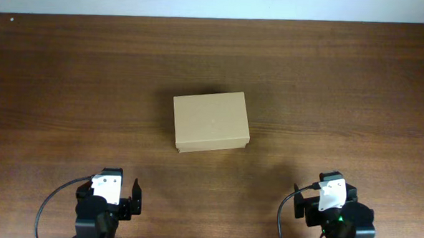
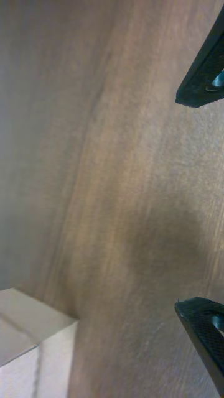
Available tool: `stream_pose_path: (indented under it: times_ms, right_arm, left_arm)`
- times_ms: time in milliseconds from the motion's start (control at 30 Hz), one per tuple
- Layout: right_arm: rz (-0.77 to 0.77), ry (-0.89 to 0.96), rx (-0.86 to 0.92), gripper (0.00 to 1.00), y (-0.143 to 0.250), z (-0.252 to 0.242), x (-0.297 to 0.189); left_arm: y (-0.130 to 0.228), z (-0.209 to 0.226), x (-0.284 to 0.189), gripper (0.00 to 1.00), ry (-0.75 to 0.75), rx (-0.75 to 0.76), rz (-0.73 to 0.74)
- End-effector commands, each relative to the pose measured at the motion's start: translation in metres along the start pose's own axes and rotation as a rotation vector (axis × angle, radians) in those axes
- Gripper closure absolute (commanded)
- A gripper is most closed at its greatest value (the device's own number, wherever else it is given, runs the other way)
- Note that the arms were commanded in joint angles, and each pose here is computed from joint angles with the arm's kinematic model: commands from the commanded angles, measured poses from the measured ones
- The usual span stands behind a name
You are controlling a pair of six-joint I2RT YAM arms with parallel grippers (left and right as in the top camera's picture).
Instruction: Pack container
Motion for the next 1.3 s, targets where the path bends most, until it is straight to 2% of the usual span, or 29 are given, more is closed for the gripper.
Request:
stream_pose_path:
  times_ms: [0,1267]
  right_arm:
    - [0.035,-0.001,0.015,0.01,0.0147,-0.0005,0.0099]
    - [0.053,-0.001,0.017,0.01,0.0215,-0.0006,0.0147]
  left_arm:
    - [0.0031,0.0008,0.0019,0.01,-0.012,0.022,0.005]
    - [0.0031,0.0008,0.0019,0.00,-0.012,0.022,0.005]
Point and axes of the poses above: each gripper's point midway between its finger pads, its own x axis out along the fingers, its own z axis along the line the jaws close on, y = z × x, the point moved 3 cm from there along -x, back along the fingers, and after that the axes turned 9 degrees about x, right-handed, at the moved point
